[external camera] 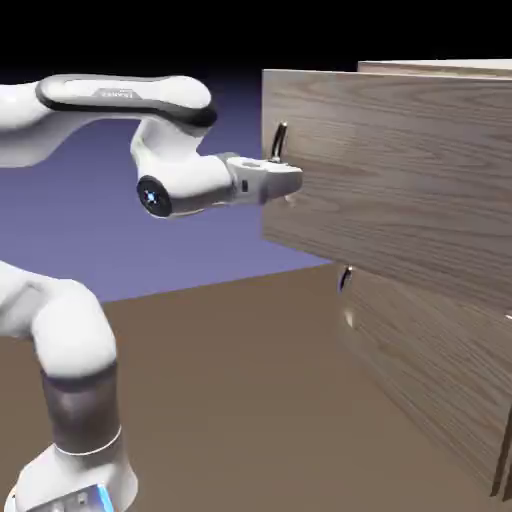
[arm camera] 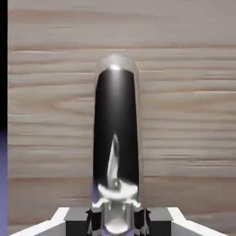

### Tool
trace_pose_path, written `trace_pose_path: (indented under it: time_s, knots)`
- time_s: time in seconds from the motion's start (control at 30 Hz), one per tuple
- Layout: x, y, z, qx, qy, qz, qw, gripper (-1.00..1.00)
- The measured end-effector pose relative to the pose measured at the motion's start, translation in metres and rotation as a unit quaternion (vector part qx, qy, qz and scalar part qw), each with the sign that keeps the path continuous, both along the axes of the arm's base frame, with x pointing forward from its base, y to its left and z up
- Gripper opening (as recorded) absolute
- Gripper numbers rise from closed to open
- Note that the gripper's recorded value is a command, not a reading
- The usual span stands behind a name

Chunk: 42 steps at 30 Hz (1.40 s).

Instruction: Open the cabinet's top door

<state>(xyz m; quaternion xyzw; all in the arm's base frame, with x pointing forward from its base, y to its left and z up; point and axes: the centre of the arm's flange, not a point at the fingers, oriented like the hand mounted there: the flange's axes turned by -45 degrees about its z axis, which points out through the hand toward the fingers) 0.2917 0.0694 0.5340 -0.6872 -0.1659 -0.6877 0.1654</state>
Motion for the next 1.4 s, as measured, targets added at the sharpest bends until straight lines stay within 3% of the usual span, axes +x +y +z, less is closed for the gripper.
trace_pose_path:
  time_s: [0.93,1.4]
  knots:
    - [-0.083,-0.105,-0.001,0.027,0.002,0.142,0.99,-1.0]
    - [-0.13,-0.213,0.0,0.0,0.0,0.251,0.968,-1.0]
